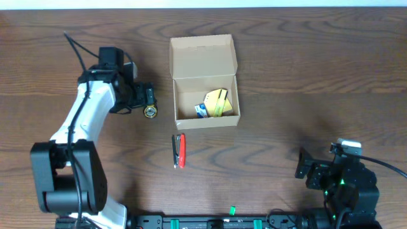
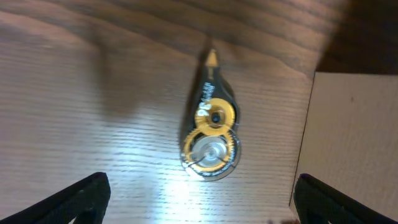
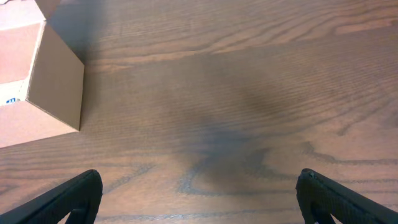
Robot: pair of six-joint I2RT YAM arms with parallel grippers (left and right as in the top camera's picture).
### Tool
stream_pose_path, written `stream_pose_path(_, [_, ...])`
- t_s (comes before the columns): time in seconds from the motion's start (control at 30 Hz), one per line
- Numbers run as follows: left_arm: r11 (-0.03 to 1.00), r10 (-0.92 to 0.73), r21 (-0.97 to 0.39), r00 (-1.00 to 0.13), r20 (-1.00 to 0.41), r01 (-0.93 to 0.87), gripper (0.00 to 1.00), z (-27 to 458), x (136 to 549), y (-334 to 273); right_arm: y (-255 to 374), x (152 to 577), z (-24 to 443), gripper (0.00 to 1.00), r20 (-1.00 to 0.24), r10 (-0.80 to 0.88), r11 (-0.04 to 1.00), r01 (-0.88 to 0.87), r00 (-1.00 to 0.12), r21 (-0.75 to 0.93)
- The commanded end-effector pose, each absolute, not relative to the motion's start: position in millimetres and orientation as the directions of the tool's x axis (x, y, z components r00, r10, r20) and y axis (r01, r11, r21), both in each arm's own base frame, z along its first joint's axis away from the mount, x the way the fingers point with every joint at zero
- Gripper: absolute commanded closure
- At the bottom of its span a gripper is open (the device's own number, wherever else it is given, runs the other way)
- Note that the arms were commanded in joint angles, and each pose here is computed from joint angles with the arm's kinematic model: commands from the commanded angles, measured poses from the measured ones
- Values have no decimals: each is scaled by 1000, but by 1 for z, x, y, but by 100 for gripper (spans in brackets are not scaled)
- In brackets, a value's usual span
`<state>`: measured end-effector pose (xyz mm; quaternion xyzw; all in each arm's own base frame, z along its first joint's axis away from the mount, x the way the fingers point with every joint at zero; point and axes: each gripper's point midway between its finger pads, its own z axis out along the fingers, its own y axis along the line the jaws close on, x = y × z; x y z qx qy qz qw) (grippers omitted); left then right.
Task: Pack container
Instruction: 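Move the left gripper over the correction tape roller and lower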
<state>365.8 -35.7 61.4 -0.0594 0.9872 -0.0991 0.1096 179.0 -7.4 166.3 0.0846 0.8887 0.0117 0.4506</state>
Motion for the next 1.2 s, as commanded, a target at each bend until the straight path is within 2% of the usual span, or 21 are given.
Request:
stream_pose_path(0.0, [980, -94, -193, -976, -197, -56, 5, 55, 371, -41, -8, 179, 167, 1, -803, 152, 987, 137, -577, 88])
stream_pose_path(1.17, [992, -53, -123, -993, -101, -40, 4, 5, 371, -35, -8, 179, 167, 1, -803, 152, 987, 137, -577, 88])
